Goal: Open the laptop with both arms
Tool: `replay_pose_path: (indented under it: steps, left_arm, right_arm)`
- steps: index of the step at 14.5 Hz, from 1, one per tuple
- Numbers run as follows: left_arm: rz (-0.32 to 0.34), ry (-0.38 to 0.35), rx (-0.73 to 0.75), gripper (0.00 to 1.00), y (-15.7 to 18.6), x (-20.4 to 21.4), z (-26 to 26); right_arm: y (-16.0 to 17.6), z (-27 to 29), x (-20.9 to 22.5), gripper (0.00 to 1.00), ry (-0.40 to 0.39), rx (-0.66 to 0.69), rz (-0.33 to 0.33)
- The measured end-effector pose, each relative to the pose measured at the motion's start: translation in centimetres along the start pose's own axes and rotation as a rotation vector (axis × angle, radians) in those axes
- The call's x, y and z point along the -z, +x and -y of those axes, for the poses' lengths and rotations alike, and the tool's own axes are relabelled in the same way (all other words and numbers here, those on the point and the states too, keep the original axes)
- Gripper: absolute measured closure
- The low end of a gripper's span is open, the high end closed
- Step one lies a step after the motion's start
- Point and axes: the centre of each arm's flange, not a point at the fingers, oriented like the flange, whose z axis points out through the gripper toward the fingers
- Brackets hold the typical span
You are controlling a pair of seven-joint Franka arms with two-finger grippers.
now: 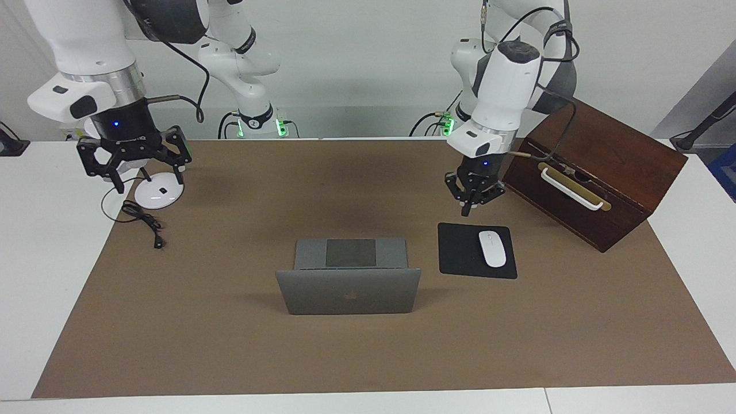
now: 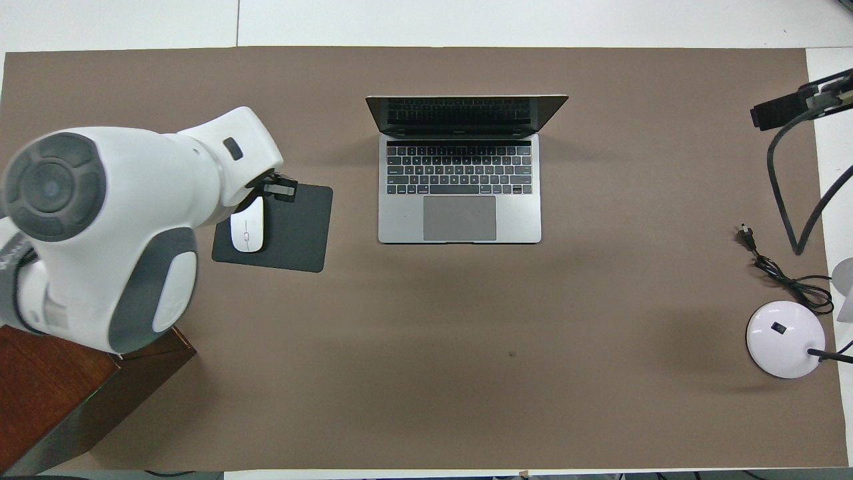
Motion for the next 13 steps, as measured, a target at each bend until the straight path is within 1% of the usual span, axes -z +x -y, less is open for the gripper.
replay_pose_path:
  steps: [1, 2, 3, 4, 5, 9, 10, 11, 13]
  left_arm:
    - [0.017, 0.005, 0.01, 0.91, -0.4, 1.2, 1.2]
    - [0.032, 0.01, 0.021, 0.89, -0.8, 2.5, 2.4]
    - [0.046, 0.015, 0.031, 0.8, -1.3, 3.5, 3.7]
    - [0.063, 0.02, 0.035, 0.7, -1.8, 4.2, 5.1]
    - [0.084, 0.025, 0.035, 0.57, -2.3, 4.8, 6.7]
    - [0.146, 0.036, 0.0, 0.15, -4.2, 6.9, 13.7]
    - [0.159, 0.037, -0.001, 0.02, -4.7, 7.4, 15.4]
    - [0.17, 0.038, 0.009, 0.0, -5.2, 8.0, 16.8]
    - [0.178, 0.043, 0.034, 0.0, -5.7, 9.5, 18.8]
  right_arm:
    - [-1.2, 0.3, -0.7, 0.0, 0.022, -0.051, 0.021]
    - [-2.3, 0.7, -1.2, 0.0, 0.04, -0.094, 0.039]
    - [-3.2, 1.0, -1.4, 0.0, 0.048, -0.122, 0.052]
    - [-3.7, 1.2, -1.4, 0.0, 0.051, -0.14, 0.059]
    - [-4.1, 1.2, -1.4, 0.0, 0.053, -0.152, 0.062]
    - [-4.4, 1.6, -1.2, 0.0, 0.056, -0.172, 0.069]
    - [-4.4, 1.6, -1.2, 0.0, 0.056, -0.172, 0.069]
    - [-4.4, 1.6, -1.2, 0.0, 0.056, -0.173, 0.069]
    - [-4.4, 1.6, -1.2, 0.0, 0.056, -0.173, 0.069]
